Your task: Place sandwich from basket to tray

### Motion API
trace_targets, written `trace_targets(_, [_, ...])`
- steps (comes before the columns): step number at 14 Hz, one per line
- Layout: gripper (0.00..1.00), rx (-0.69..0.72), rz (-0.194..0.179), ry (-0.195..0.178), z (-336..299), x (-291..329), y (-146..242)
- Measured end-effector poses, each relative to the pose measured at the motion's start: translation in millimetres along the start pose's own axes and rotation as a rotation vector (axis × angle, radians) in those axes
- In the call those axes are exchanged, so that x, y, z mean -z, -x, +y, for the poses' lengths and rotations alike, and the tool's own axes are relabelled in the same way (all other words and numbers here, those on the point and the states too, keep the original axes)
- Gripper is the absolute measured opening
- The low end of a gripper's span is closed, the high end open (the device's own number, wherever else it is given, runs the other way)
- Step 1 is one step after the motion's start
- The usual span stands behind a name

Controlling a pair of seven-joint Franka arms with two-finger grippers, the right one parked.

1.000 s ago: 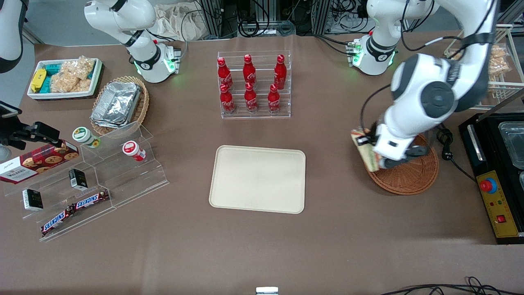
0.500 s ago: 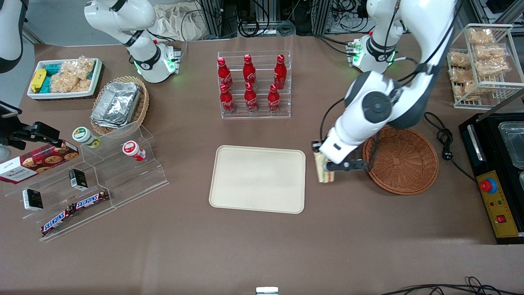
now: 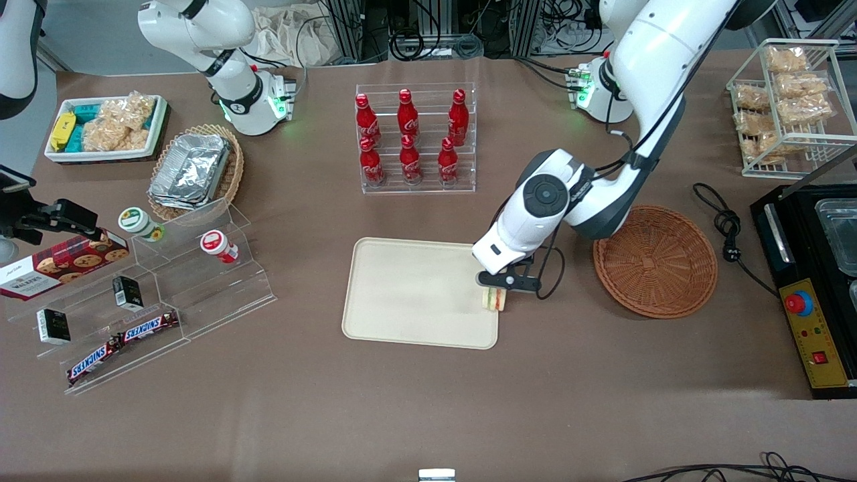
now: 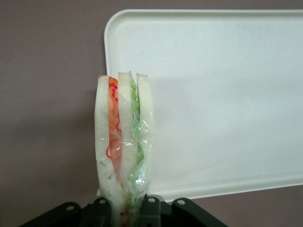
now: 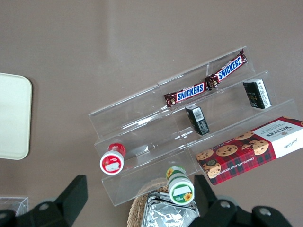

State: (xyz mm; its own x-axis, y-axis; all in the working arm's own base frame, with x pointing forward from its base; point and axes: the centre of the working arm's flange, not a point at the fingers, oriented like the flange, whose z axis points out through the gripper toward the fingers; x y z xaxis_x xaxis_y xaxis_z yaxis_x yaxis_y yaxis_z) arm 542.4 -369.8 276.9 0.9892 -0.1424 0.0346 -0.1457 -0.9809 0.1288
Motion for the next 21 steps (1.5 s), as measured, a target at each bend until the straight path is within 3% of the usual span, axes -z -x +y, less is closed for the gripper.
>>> trace_targets(2, [0.2,-0.022,0.018,0.006,0.2,-16.9,-1.6])
trace_targets(6, [0.58,-0.026,0.032,0.027,-0.1,-33.7,-5.0])
trace_targets(9, [0.71,-0.004,0.049,0.032,-0.5,-26.6,-11.3])
trace_targets(12, [0.99,0.117,0.12,0.046,-5.7,14.6,-28.0])
trace_targets(14, [1.0,0.186,0.176,0.03,-31.0,61.5,-42.7])
trace_targets(17, [1.0,0.275,0.221,-0.033,-87.2,131.6,-54.9])
trace_targets(19, [1.0,0.322,0.217,-0.063,-110.7,167.3,-51.8])
trace_targets(21, [1.0,0.317,0.159,-0.048,-115.5,198.7,-42.4])
